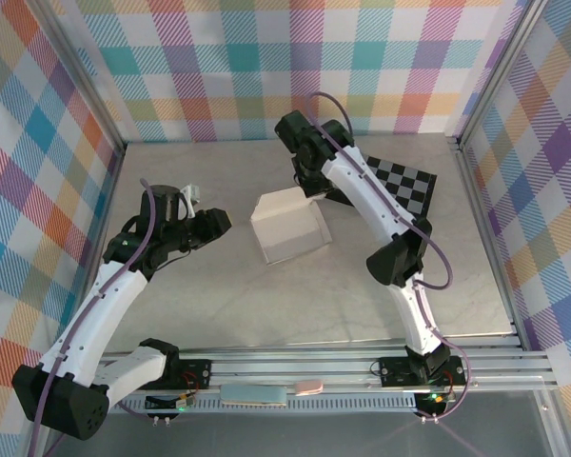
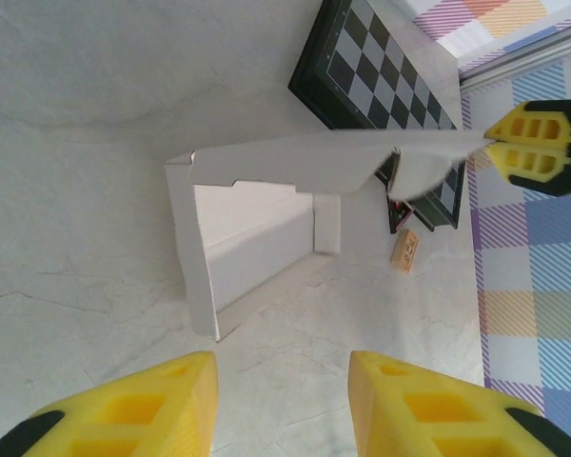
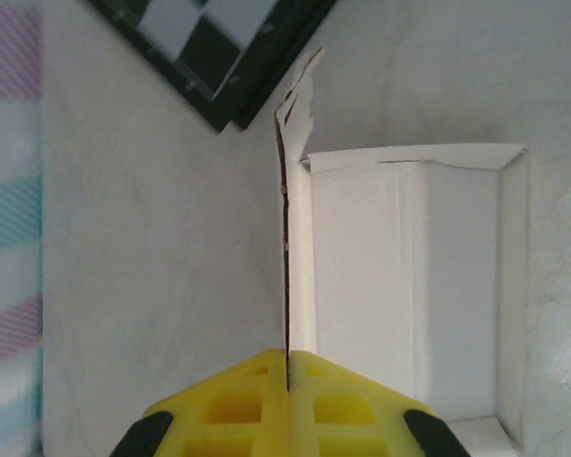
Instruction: Fold the paper box
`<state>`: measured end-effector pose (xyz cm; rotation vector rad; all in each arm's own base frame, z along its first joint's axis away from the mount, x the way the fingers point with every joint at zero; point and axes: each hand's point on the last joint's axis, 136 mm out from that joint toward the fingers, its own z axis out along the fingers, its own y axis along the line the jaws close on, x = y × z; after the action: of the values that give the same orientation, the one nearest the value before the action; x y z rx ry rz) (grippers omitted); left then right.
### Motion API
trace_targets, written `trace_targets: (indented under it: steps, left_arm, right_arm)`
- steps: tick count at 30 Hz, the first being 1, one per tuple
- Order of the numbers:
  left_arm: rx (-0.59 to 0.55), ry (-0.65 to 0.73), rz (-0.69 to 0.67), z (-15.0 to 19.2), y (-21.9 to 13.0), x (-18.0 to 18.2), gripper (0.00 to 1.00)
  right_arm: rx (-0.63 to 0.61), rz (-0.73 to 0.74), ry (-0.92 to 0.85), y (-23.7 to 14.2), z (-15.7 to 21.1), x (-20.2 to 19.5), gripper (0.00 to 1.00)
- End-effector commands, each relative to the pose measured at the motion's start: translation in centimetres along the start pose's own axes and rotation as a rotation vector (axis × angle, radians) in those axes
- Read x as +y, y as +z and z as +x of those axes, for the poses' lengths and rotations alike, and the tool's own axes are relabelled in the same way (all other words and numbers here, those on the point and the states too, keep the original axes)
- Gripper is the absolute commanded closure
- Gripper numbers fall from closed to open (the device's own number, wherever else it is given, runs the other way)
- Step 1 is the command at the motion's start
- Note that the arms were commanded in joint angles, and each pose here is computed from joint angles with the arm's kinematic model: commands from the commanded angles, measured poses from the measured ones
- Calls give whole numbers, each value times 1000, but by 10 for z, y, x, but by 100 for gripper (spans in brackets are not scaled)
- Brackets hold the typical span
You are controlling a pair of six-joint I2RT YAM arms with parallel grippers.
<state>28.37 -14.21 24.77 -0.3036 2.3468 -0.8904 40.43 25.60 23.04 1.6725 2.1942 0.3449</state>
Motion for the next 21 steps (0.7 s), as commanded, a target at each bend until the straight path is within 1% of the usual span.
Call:
trace_targets:
  steps: [1,5,9,10,14,17,21]
  left_arm:
    - [12,12,14,0,-6,-6,60]
    - [24,22,15,2,-5,-8,60]
    - [31,32,9,3,-3,-7,60]
    - [34,33,4,3,-2,-6,60]
    - [42,38,-6,4,1,-3,60]
    - [53,42,-16,5,6,1,59]
    - [66,61,-32,6,13,6,58]
  right_arm:
    - [-11,107,213,6,-10,-19,100]
    - [-2,141,297,15,-11,-22,100]
    - [7,149,323,21,-7,-21,99]
    - [7,152,323,23,-6,-21,96]
    - [-1,153,289,26,-8,-21,88]
    - [-3,144,258,23,-10,-20,75]
    - [-20,87,193,14,-18,-11,64]
